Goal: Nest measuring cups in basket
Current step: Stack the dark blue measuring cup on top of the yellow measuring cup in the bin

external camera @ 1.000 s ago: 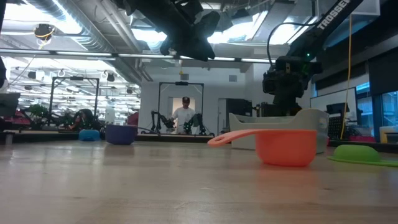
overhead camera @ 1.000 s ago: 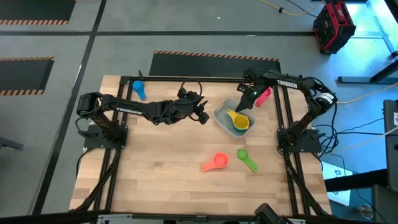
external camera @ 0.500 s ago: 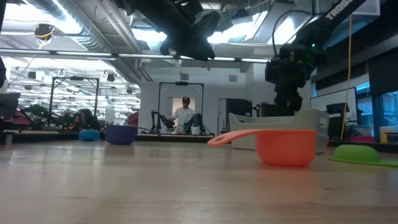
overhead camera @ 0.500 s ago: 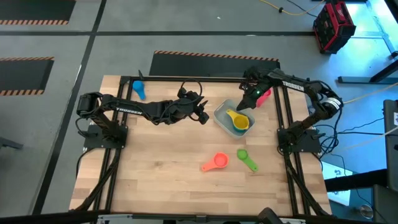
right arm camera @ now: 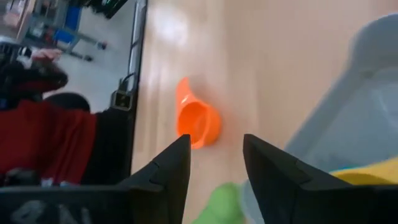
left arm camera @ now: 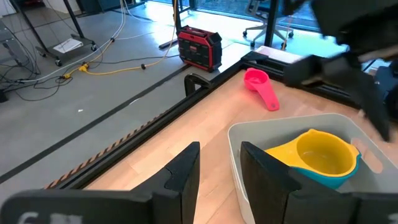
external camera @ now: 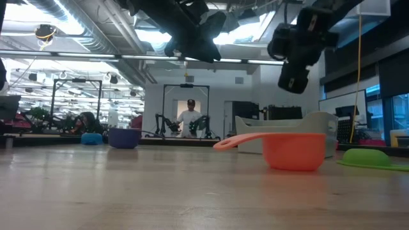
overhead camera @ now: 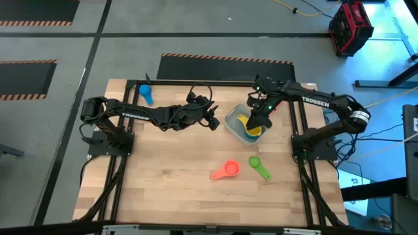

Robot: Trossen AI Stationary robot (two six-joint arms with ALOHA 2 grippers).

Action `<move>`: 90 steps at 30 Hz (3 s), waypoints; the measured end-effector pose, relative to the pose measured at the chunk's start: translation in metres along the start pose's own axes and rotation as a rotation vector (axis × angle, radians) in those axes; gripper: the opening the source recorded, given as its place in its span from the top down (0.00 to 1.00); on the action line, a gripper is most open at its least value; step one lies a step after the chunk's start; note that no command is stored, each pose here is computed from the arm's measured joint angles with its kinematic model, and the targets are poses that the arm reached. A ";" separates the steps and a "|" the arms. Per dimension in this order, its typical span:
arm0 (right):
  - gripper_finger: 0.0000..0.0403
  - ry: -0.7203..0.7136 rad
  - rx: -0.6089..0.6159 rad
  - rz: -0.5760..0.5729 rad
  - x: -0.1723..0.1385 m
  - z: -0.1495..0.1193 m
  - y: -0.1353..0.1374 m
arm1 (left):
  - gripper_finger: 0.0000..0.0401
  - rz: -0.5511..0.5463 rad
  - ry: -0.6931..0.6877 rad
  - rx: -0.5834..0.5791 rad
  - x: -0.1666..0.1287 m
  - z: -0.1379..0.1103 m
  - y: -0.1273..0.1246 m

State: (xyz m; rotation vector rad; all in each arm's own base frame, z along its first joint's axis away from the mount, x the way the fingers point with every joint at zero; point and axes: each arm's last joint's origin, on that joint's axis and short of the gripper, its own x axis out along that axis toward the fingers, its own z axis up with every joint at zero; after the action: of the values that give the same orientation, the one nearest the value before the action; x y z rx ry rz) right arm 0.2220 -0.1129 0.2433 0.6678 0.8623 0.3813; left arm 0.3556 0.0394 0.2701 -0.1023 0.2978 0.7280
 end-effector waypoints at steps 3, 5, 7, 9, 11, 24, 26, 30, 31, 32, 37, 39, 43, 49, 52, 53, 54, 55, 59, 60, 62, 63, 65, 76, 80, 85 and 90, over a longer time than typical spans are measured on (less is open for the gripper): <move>0.62 0.044 -0.002 0.029 0.012 0.000 0.010 | 0.73 0.000 0.000 0.000 0.000 0.000 0.000; 0.62 0.073 -0.025 0.048 0.020 -0.001 0.017 | 0.73 0.000 0.000 0.000 0.000 0.000 0.000; 0.62 0.098 -0.050 0.058 0.027 -0.001 0.023 | 0.73 0.000 0.000 0.000 0.000 0.000 0.000; 0.62 0.114 -0.074 0.072 0.033 -0.001 0.029 | 0.73 0.000 0.000 0.000 0.000 0.000 0.000; 0.62 0.125 -0.102 0.085 0.039 -0.001 0.034 | 0.73 -0.001 -0.004 -0.003 0.000 0.000 0.000; 0.62 0.125 -0.310 -0.009 0.067 0.003 0.058 | 0.73 -0.001 -0.016 0.169 0.000 0.002 0.000; 0.62 0.130 -0.321 -0.053 0.069 0.003 0.059 | 0.73 0.000 -0.016 0.195 0.000 0.002 0.000; 0.62 0.137 -0.338 -0.118 0.072 0.002 0.060 | 0.73 0.019 -0.011 0.206 0.003 0.004 0.007; 0.62 0.138 -0.341 -0.130 0.072 0.002 0.060 | 0.73 0.027 -0.011 0.201 0.003 0.006 0.010; 0.62 0.139 -0.345 -0.137 0.072 0.002 0.060 | 0.73 0.030 -0.017 0.192 0.005 0.008 0.014; 0.62 0.139 -0.349 -0.155 0.073 0.002 0.060 | 0.73 -0.002 -0.002 0.188 0.006 0.020 0.038; 0.62 0.139 -0.349 -0.155 0.073 0.002 0.060 | 0.73 -0.005 0.034 0.193 0.006 0.022 0.052; 0.62 0.138 -0.353 -0.156 0.073 0.002 0.060 | 0.73 0.001 0.118 0.217 0.007 0.024 0.081; 0.62 0.133 -0.361 -0.156 0.073 0.003 0.060 | 0.73 0.102 0.341 0.233 0.010 0.013 0.130; 0.62 0.127 -0.366 -0.156 0.073 0.003 0.060 | 0.73 0.166 0.466 0.228 0.010 0.004 0.155; 0.62 0.125 -0.368 -0.156 0.073 0.003 0.060 | 0.73 0.183 0.512 0.226 0.009 0.000 0.163; 0.62 0.122 -0.370 -0.155 0.073 0.004 0.061 | 0.73 0.189 0.555 0.219 0.009 -0.003 0.170; 0.62 0.122 -0.371 -0.155 0.073 0.004 0.061 | 0.73 0.182 0.594 0.208 0.007 -0.005 0.176; 0.62 0.114 -0.377 -0.154 0.073 0.005 0.061 | 0.73 0.119 0.717 0.164 0.003 -0.014 0.197; 0.62 0.111 -0.379 -0.154 0.073 0.005 0.061 | 0.73 0.105 0.739 0.159 0.002 -0.015 0.203; 0.62 0.104 -0.384 -0.154 0.073 0.006 0.061 | 0.73 0.064 0.771 0.134 0.001 -0.018 0.212; 0.62 0.101 -0.386 -0.153 0.073 0.006 0.061 | 0.73 0.034 0.779 0.121 0.000 -0.019 0.215; 0.62 0.101 -0.386 -0.153 0.073 0.006 0.061 | 0.73 -0.051 0.789 0.097 -0.001 -0.020 0.218; 0.62 0.102 -0.386 -0.153 0.073 0.006 0.061 | 0.73 -0.224 0.842 0.038 0.001 -0.029 0.222; 0.62 0.102 -0.386 -0.152 0.073 0.006 0.061 | 0.73 -0.226 0.912 0.033 0.009 -0.040 0.223; 0.62 0.102 -0.385 -0.152 0.073 0.006 0.061 | 0.73 -0.233 0.968 0.045 0.018 -0.051 0.223; 0.62 0.103 -0.385 -0.152 0.073 0.006 0.061 | 0.73 -0.224 1.007 0.048 0.024 -0.060 0.224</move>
State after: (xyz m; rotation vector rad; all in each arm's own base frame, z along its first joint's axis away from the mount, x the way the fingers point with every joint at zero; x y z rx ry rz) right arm 0.2682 -0.0292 0.2456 0.2269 0.8995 0.4322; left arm 0.2092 0.2100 0.2082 -0.4521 1.2424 0.3954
